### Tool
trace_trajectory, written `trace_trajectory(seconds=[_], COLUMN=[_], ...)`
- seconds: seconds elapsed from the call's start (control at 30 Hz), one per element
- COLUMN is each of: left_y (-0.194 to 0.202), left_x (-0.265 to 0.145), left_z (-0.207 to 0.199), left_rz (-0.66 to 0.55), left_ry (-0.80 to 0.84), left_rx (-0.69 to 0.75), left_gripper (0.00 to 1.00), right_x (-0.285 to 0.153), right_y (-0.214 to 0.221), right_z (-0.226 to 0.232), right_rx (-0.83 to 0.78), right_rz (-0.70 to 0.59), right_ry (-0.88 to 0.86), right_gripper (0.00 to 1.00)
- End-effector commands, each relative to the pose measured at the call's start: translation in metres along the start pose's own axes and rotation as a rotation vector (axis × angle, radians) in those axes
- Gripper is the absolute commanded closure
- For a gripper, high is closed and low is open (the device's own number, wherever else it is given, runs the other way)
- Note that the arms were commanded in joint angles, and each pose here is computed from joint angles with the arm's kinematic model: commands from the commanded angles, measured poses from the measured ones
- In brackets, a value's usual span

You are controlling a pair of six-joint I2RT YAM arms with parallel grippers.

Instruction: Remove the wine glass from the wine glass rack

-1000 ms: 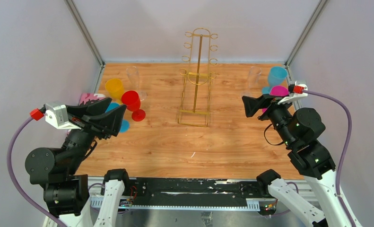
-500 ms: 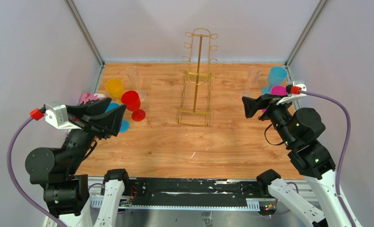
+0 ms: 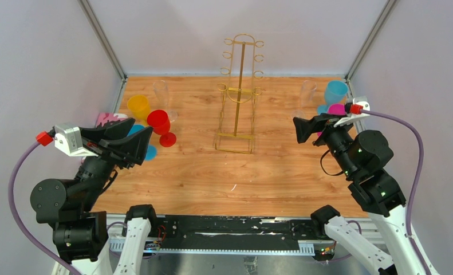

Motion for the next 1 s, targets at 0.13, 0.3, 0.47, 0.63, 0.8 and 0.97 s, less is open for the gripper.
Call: trace_trajectory(seconds=[0.13, 0.3, 0.47, 0.63, 0.8, 0.97], left_y=[-0.0006, 0.0, 0.0012, 0.0013, 0.0021, 0.0018], left_x=[0.004, 0.0043, 0.0044, 0.0039, 0.0036, 0.0032], left_z=[0.002, 0.0025, 0.003, 0.0029, 0.003, 0.0027], left_rz=[-0.002, -0.001, 0.002, 0.0, 0.001, 0.0], left_ry=[0.001, 0.0, -0.001, -0.002, -0.002, -0.002], left_rx=[-0.004, -0.006, -0.009, -0.007, -0.009, -0.009], left_gripper=[0.33, 0.32, 0.32, 0.33, 0.32, 0.32], right_x=[0.0028, 0.0029, 0.0027, 0.0025, 0.0015, 0.0012], right_y=[-0.0009, 0.0, 0.0004, 0.0011, 0.0011, 0.0016], right_z=[-0.0033, -0.0038, -0.0038, -0.0045, -0.0046, -0.0048], right_rx=[-0.016, -0.018, -0.018, -0.019, -0.018, -0.018], right_rz=[-0.015, -0.014, -0.013, -0.013, -0.015, -0.014], right_ry=[0.017, 0.02, 0.02, 0.023, 0.023, 0.024], right_gripper=[0.01, 0.01, 0.0, 0.01, 0.0, 0.01])
Point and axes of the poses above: each gripper's point midway between its finger pads, its own x axis out along the fingers, its own z axis along the line the jaws close on, y = z × x, the point moved 7 cm from there along -x, back along the fingers, and after that the axes turned 3 degrees about x, right-handed, at the moved point
